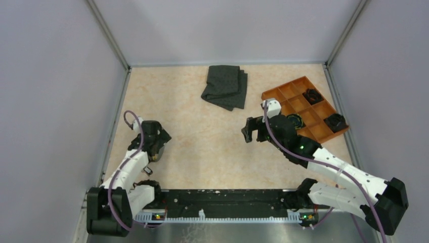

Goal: Remove the keys from the keyring
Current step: Adjust the keyring at the center of the board.

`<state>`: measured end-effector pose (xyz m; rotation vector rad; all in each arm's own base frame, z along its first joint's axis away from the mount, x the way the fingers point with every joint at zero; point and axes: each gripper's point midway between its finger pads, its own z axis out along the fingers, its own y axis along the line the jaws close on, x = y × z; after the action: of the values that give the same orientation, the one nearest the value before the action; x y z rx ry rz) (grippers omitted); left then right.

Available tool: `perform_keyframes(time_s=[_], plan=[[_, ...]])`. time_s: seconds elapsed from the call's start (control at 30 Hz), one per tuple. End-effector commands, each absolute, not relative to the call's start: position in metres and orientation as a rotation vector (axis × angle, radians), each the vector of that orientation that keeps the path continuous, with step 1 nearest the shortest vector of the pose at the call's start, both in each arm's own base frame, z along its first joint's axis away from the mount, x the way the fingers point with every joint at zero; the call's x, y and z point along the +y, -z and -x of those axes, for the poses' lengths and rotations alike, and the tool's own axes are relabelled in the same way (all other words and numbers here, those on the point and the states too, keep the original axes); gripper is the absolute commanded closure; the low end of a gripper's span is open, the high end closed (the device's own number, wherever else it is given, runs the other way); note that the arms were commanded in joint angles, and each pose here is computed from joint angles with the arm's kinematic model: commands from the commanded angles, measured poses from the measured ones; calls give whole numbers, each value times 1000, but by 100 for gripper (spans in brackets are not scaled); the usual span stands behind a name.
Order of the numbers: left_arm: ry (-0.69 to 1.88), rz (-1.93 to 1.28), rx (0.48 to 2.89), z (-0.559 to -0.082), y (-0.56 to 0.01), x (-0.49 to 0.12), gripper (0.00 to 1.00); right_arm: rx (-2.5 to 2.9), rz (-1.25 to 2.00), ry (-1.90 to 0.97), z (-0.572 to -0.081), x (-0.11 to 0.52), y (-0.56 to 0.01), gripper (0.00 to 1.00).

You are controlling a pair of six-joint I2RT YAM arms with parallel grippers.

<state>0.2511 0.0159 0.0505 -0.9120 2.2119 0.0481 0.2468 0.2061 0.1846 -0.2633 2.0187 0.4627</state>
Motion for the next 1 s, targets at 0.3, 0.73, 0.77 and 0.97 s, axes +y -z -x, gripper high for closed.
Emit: perform_keyframes(time_s=[0.3,0.73,0.77,0.97], plan=[[112,878,2252,-261,-22,-16,2,1976,297,-526,-242,214,-192,1],[271,667,2400,-256,-12,-115,2,1973,278,-483,-244,206,-188,1],[311,633,2409,-257,-13,-128,2,1972,269,-475,-245,205,-189,1],[520,414,2466,-253,-25,-215,2,1951,206,-442,-249,193,-193,1]])
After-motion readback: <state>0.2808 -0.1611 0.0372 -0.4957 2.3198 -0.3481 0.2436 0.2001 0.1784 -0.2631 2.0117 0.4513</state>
